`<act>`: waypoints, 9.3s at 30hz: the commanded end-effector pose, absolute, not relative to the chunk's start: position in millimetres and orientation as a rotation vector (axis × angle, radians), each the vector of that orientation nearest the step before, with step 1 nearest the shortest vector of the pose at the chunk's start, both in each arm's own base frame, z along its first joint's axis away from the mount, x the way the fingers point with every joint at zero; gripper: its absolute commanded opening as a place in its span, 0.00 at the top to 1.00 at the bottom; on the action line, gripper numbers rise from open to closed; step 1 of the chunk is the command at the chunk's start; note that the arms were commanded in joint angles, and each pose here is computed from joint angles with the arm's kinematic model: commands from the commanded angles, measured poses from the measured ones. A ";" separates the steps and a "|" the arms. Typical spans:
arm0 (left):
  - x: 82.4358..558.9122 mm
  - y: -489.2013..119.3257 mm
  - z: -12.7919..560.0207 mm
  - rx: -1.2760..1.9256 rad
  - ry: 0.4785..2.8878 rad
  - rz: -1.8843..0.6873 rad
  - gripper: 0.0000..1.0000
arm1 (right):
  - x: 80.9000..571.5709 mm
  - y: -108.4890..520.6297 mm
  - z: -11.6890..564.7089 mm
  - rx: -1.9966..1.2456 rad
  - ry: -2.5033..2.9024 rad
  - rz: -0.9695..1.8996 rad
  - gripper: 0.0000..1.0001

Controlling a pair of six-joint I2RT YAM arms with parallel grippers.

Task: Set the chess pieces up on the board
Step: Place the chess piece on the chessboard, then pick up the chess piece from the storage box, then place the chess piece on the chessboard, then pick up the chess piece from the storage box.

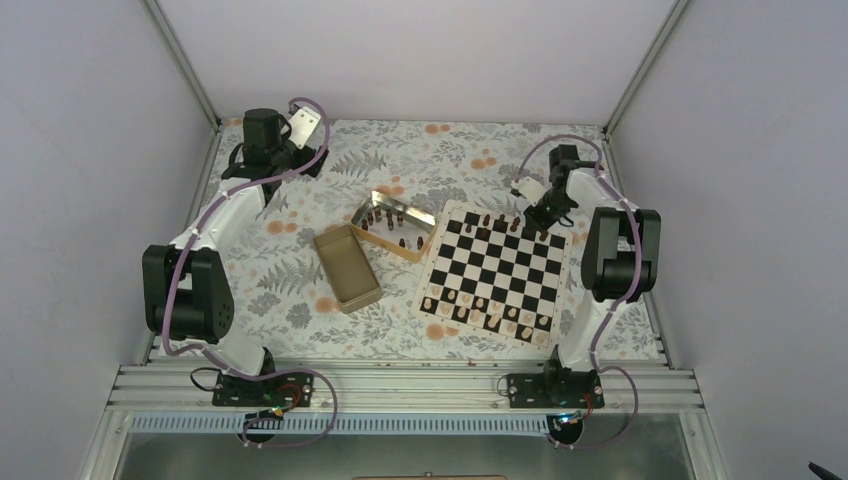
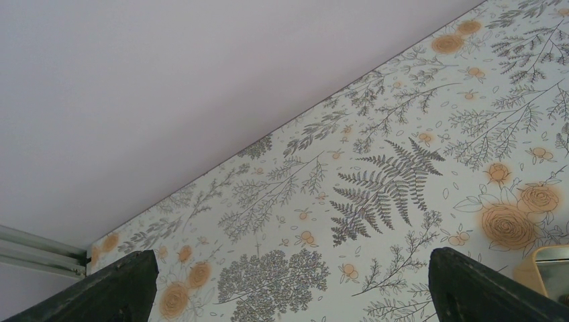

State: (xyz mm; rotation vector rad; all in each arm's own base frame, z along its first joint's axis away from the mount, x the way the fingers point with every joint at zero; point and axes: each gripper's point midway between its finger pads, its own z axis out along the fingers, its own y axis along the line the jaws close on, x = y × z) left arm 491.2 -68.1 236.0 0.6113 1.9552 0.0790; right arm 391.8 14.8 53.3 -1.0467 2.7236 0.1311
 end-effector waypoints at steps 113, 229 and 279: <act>487.5 -67.9 242.3 0.616 1.924 0.089 0.00 | 416.7 351.3 41.0 -1.868 2.008 0.069 0.60; 486.5 -68.8 254.0 0.609 1.909 0.084 0.00 | 370.8 -66.2 31.7 -0.705 2.705 0.174 0.79; 485.0 -71.6 248.5 0.621 1.912 0.072 0.00 | 398.8 372.2 71.1 -1.706 2.071 0.336 0.63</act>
